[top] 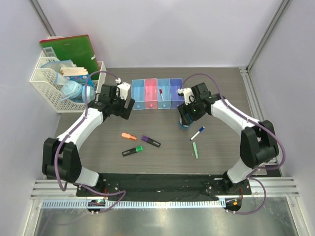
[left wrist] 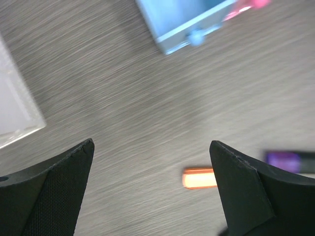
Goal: Sort the stationery into containers
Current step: Pick up the stationery from the center of the board, then place the stationery in the storage box.
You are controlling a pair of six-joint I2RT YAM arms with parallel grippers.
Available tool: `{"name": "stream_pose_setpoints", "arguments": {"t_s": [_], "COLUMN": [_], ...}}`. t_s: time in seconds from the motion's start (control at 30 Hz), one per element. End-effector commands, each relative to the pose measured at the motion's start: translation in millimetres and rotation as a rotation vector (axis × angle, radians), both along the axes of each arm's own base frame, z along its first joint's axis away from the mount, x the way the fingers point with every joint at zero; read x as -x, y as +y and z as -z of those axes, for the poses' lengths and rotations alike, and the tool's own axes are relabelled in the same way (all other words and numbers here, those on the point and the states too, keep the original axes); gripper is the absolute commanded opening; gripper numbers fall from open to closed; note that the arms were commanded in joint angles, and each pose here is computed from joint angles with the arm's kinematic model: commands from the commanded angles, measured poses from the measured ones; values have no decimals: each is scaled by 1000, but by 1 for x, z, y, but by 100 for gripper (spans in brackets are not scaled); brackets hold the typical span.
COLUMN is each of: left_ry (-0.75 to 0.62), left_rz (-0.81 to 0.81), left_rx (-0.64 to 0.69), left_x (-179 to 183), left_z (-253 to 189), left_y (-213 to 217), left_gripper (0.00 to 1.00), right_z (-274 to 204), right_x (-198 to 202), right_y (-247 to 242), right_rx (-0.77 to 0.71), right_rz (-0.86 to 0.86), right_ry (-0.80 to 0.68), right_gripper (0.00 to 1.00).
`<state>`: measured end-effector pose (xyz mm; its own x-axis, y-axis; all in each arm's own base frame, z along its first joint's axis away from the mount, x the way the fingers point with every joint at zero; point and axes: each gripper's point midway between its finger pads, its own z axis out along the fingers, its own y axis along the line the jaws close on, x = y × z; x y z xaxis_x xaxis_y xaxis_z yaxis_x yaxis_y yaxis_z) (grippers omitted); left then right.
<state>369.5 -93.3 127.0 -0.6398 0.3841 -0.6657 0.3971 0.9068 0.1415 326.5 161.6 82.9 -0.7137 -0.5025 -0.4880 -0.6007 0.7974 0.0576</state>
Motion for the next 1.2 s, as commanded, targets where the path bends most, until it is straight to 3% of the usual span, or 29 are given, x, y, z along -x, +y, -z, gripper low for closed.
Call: {"name": "stream_pose_setpoints", "arguments": {"t_s": [0.0,0.2,0.37,0.57,0.83,1.17], "left_ry": [-26,-34,-120,-315,-429,-424], "left_rz": [193,488,554,676,669,755], "left_rx": [244,529,622,704,756,826], "left_x": [18,60,70,85,86,105], "left_z": [-36,-73,-97,-131,-163,-165], "left_y": [-50,-105,-117,-129,-133,-144], "left_gripper": [100,100,100,96,100,94], "right_z": [-100,-164,-197,-224,-224,-244], "right_x": [-1,20,40,46,39,27], "right_y": [49,75,93,107,115,122], "right_rx": [-342,-614,-816,-980,-1064,-1102], "right_rz": [-142,-299,-425,-552,-604,-662], "right_ry": [-134,-122,-16,105,212,215], "right_gripper": [6,6,6,8,9,10]}}
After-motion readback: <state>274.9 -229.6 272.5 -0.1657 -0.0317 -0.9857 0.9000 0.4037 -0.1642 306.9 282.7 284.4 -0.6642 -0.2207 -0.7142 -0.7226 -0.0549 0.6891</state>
